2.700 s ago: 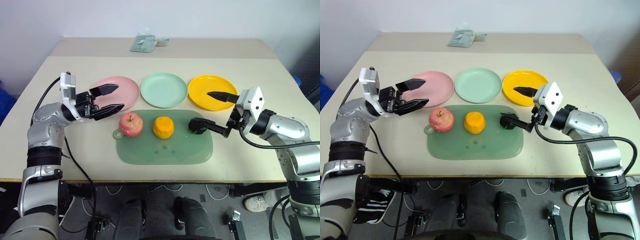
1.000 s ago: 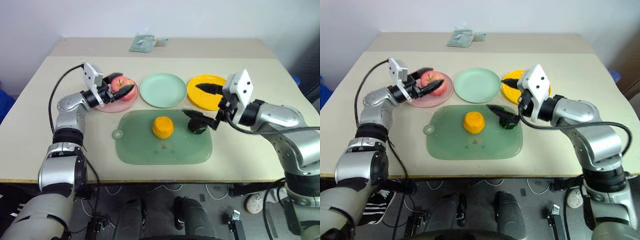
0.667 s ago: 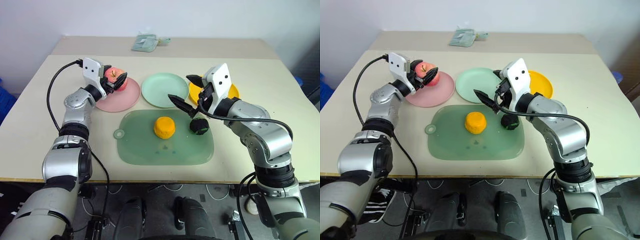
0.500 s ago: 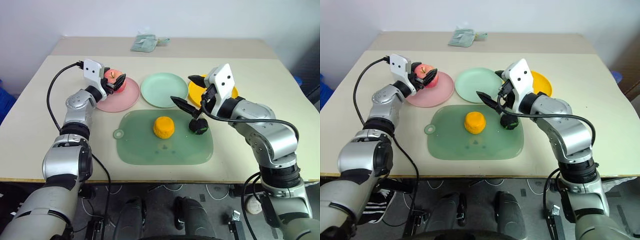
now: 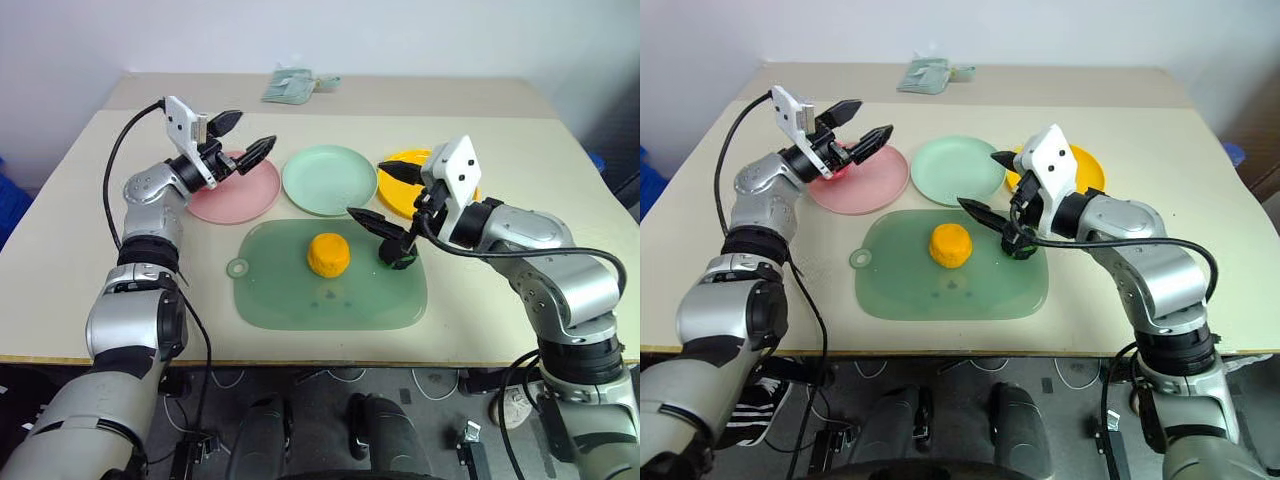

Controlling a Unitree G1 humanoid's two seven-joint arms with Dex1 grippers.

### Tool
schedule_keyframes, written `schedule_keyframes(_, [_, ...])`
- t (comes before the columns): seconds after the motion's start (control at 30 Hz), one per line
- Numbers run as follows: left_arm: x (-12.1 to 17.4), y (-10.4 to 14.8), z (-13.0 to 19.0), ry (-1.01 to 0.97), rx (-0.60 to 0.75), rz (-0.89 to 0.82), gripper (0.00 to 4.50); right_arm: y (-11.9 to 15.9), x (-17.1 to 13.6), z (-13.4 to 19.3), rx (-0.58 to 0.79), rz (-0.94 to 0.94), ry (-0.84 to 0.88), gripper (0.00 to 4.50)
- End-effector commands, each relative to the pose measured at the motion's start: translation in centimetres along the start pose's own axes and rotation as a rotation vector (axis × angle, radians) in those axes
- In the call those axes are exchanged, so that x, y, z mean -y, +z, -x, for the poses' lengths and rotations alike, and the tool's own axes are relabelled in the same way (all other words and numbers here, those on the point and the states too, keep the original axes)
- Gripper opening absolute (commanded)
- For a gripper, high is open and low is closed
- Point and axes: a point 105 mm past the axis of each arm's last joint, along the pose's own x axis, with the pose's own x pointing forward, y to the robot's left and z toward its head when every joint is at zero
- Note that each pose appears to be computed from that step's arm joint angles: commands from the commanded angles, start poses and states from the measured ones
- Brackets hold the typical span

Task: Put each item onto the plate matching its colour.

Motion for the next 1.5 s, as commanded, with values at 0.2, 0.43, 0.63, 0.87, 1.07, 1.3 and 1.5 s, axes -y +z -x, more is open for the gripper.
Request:
schedule_keyframes(0.2, [4.5,0.8,3.3,-0.405,-0.035,0.196,4.49,1.9,-2.3,-0.8,0.038,-0.016,0.056,4.50])
schedule_keyframes(0.43, [5.7,0.6,6.6,-0.500,-0.189,0.279,4.49,0.0,-4.3,-2.9,-0.069,-0.021,0.123,4.50])
schedule_keyframes(0.63, [5.6,0.6,8.6,-0.481,-0.247,0.244,4.49,-2.5,-4.5,-4.9,-0.176,-0.053,0.121,4.50])
schedule_keyframes(0.87, [6.2,0.5,9.3,-0.478,-0.257,0.228,4.49,-4.8,-4.0,-6.1,-0.248,-0.065,0.115,4.50])
schedule_keyframes(1.07, [6.4,0.2,9.5,-0.454,-0.270,0.225,4.49,-7.0,-5.3,-6.3,-0.308,-0.109,0.185,4.50])
schedule_keyframes(1.3, [6.2,0.0,9.5,-0.433,-0.266,0.213,4.50,-5.3,-4.4,-6.5,-0.237,-0.143,0.160,2.76])
schedule_keyframes(1.5, [4.0,0.5,6.7,-0.267,-0.144,0.069,4.50,-1.2,4.6,-6.0,-0.032,-0.148,-0.245,2.76])
